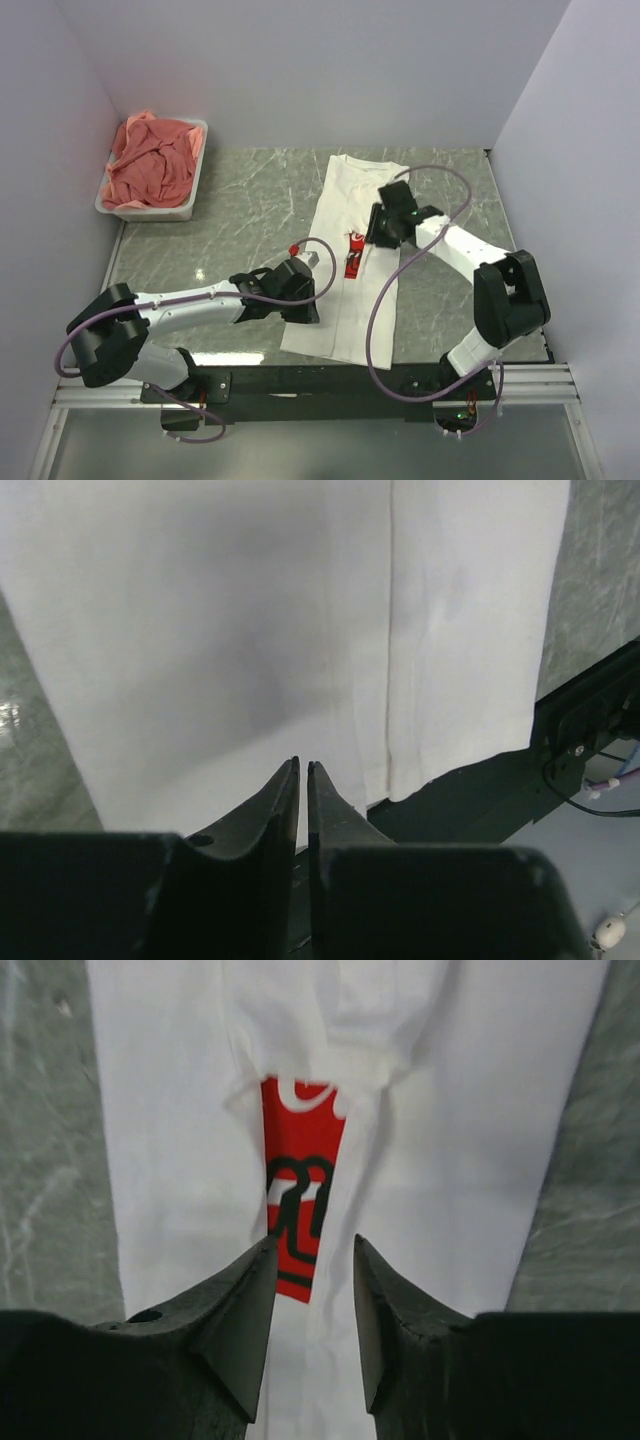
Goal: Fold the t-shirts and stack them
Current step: Fold the tshirt
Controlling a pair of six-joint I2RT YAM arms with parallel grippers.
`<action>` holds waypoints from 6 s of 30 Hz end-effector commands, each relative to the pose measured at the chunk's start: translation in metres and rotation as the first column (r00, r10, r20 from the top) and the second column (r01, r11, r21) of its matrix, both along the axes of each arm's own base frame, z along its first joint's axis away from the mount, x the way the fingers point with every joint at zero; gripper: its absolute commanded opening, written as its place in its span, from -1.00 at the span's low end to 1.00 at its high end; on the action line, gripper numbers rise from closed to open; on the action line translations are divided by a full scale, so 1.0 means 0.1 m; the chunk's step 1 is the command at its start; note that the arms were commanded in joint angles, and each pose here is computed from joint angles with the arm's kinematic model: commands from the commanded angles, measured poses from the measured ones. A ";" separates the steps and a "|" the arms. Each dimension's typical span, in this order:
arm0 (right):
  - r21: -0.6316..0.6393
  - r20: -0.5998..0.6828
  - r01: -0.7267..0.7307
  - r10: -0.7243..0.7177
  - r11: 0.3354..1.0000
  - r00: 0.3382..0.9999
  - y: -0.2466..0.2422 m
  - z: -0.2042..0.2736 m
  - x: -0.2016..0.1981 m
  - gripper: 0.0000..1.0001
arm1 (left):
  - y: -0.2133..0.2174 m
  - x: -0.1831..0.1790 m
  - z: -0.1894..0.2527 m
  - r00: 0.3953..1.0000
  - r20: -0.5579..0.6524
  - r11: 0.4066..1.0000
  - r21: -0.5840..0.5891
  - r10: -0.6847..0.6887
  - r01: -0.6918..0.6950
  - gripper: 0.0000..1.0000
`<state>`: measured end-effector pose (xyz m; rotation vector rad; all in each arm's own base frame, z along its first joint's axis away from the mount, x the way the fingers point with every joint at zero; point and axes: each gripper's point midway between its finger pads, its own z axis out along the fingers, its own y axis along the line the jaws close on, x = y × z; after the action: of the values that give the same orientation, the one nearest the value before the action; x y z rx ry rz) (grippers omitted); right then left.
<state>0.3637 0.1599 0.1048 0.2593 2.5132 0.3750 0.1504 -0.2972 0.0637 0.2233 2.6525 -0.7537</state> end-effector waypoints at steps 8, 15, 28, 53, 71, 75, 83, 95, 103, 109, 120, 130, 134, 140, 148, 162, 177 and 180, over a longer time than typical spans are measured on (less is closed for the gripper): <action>0.034 0.013 0.043 -0.044 0.998 0.999 0.25 -0.39 0.01 -0.31 | -0.23 -0.04 0.00 0.998 -0.024 0.994 -0.090 -0.060 0.058 -0.75; -0.009 0.001 0.059 -0.059 0.998 0.998 0.25 -0.49 0.08 -0.36 | -0.28 -0.14 -0.11 0.995 -0.049 0.993 -0.084 -0.085 0.080 -0.77; -0.066 -0.013 0.073 -0.074 0.995 0.997 0.22 -0.61 0.14 -0.42 | -0.32 -0.24 -0.22 0.991 -0.067 0.992 -0.064 -0.112 0.108 -0.81; -0.129 0.024 0.127 -0.124 0.984 0.992 0.04 -0.59 0.21 -0.44 | -0.26 -0.37 -0.36 0.988 -0.090 0.992 -0.037 -0.126 0.123 -0.84; -0.083 -0.039 0.073 -0.076 0.994 0.996 0.32 -0.87 0.25 -0.54 | -0.32 -0.41 -0.36 0.985 -0.095 0.989 -0.041 -0.147 0.143 -0.84; -0.082 -0.044 0.065 -0.069 0.994 0.997 0.31 -0.86 0.21 -0.54 | -0.33 -0.40 -0.30 0.986 -0.085 0.989 -0.045 -0.144 0.141 -0.82; -0.030 0.044 0.057 -0.056 0.998 0.997 0.25 -0.24 0.19 -0.32 | -0.42 -0.41 -0.12 0.980 -0.068 0.980 -0.093 -0.185 0.179 -0.67; 0.093 0.059 0.037 -0.042 0.995 0.997 0.05 0.12 -0.54 -0.26 | -0.48 -0.63 -0.15 0.956 -0.111 0.958 -0.129 -0.270 0.256 -0.67; 0.180 -0.071 0.014 -0.001 0.983 0.997 -0.06 -0.20 -1.41 -0.26 | -0.47 -0.79 -0.35 0.940 -0.168 0.955 -0.086 -0.296 0.285 -0.72; 0.216 -0.209 0.041 0.006 0.976 0.978 -0.20 -0.41 -2.07 -0.26 | -0.41 -0.58 0.00 0.965 -0.087 0.966 -0.092 -0.249 0.241 -0.62; 0.198 -0.436 0.097 -0.001 0.975 0.900 -0.41 -0.66 -2.90 -0.25 | 0.50 -0.07 0.17 0.990 -0.103 0.994 -0.039 0.098 -0.102 -0.35; 0.257 -0.531 0.149 0.011 0.955 0.848 -0.35 -0.91 -3.17 -0.25 | 0.83 -0.28 0.01 0.965 -0.197 0.982 -0.051 0.171 -0.184 -0.21; 0.265 -0.537 0.154 0.012 0.952 0.843 -0.34 -0.93 -3.19 -0.25 | 0.88 -0.25 -0.03 0.959 -0.188 0.974 -0.028 0.214 -0.223 -0.21; 0.292 -0.532 0.157 0.023 0.944 0.847 -0.29 -0.92 -3.15 -0.25 | 0.82 -0.34 -0.23 0.947 -0.242 0.970 -0.070 0.210 -0.233 -0.23; 0.311 -0.535 0.156 0.037 0.938 0.844 -0.25 -0.90 -3.15 -0.25 | 0.76 -0.39 -0.26 0.959 -0.232 0.975 -0.113 0.164 -0.194 -0.22; 0.349 -0.526 0.169 0.043 0.922 0.849 -0.17 -0.93 -3.09 -0.25 | 0.71 -0.47 -0.43 0.963 -0.232 0.987 -0.052 0.138 -0.154 -0.23; 0.410 -0.480 0.178 0.045 0.895 0.876 -0.09 -0.86 -2.98 -0.36 | 0.58 -0.49 -0.43 0.968 -0.226 0.991 -0.051 0.107 -0.121 -0.63; 0.427 -0.470 0.182 0.045 0.886 0.882 -0.06 -0.86 -2.95 -0.45 | 0.56 -0.50 -0.41 0.969 -0.227 0.992 -0.058 0.096 -0.112 -0.74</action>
<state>0.0598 0.1458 0.0131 0.7106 2.8925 0.9174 0.0944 -0.2350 0.0166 -0.0372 2.8405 -0.8814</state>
